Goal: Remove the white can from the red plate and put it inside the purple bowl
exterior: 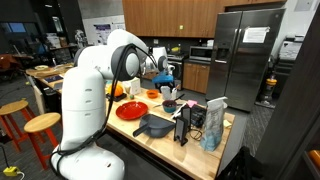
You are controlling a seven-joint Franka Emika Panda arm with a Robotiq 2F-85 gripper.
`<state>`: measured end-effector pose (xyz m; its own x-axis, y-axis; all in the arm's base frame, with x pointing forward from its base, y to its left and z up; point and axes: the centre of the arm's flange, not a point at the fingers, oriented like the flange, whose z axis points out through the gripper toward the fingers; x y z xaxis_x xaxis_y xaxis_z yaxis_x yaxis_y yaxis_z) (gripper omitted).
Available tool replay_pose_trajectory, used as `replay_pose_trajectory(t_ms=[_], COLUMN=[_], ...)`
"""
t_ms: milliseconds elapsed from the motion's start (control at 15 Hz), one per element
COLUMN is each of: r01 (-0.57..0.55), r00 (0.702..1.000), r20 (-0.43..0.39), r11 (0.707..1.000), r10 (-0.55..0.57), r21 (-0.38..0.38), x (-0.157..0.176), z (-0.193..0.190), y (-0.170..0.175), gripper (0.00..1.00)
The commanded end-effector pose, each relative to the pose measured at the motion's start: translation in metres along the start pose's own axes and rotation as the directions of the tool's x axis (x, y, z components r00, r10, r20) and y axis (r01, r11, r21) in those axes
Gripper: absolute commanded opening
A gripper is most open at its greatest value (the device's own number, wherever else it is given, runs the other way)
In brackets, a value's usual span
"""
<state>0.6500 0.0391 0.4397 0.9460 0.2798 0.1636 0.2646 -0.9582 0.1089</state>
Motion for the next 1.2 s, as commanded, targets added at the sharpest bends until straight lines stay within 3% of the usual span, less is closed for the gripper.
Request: replay_pose_trajectory(t_ms=[0,1133], r01=[-0.008,-0.001], r00=[1.000,0.999], r20=[-0.015,-0.044], r11=[1.000,1.000], r10=[0.007,0.001], r21=[-0.013,-0.007], x=[0.005,0.010], z=[0.005,0.043], y=[0.012,0.025], gripper=[0.62,0.62])
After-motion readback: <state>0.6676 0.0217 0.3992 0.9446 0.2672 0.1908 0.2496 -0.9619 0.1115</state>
